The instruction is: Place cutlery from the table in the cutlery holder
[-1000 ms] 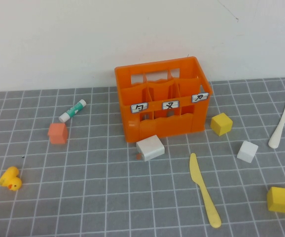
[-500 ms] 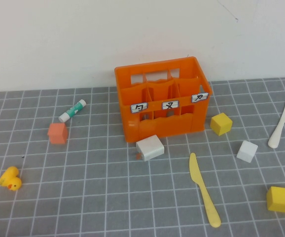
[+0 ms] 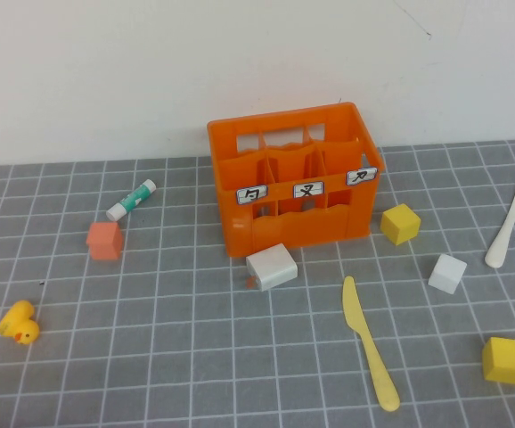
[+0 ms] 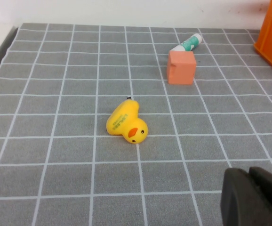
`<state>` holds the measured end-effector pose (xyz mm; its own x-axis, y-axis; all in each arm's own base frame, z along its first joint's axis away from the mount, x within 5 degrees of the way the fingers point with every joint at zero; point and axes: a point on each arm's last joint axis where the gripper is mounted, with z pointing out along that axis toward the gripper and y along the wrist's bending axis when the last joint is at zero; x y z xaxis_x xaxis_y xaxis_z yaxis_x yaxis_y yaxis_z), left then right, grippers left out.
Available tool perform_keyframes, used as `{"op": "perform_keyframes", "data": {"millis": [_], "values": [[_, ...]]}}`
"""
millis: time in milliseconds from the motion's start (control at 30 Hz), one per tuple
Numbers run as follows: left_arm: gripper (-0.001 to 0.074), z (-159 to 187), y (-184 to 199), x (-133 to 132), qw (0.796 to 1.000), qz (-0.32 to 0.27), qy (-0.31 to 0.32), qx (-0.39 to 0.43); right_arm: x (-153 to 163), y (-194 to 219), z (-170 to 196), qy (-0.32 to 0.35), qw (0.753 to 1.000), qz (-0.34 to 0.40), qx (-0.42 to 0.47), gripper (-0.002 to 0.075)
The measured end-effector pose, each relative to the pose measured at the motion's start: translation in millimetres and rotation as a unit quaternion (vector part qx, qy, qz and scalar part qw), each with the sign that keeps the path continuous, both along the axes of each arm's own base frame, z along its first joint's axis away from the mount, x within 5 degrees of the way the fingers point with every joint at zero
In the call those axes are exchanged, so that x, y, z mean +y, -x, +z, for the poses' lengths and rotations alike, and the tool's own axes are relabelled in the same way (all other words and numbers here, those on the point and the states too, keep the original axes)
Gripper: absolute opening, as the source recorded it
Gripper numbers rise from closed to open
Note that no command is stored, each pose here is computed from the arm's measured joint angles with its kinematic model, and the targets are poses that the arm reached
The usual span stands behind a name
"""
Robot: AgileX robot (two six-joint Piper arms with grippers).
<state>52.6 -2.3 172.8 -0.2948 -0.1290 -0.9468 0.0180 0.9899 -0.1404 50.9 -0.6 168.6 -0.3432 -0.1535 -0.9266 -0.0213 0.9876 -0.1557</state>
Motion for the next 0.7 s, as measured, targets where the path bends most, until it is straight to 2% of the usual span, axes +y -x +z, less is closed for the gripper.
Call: {"op": "perform_keyframes", "data": {"millis": [333,633,700], "values": [[-0.0001,0.0,0.0,0.0,1.000,0.000,0.001,0.000,0.9,0.2,-0.1,0.019,1.000,0.016,0.001,-0.0003],[-0.0001,0.0,0.0,0.0,1.000,0.000,0.001,0.000,-0.2,0.2,-0.2,-0.046,0.999,-0.015,-0.001,-0.0003],[-0.0001,0.0,0.0,0.0,1.000,0.000,0.001,0.000,-1.6,0.3,-0.2,-0.041,0.999,-0.021,-0.001,-0.0003]]}}
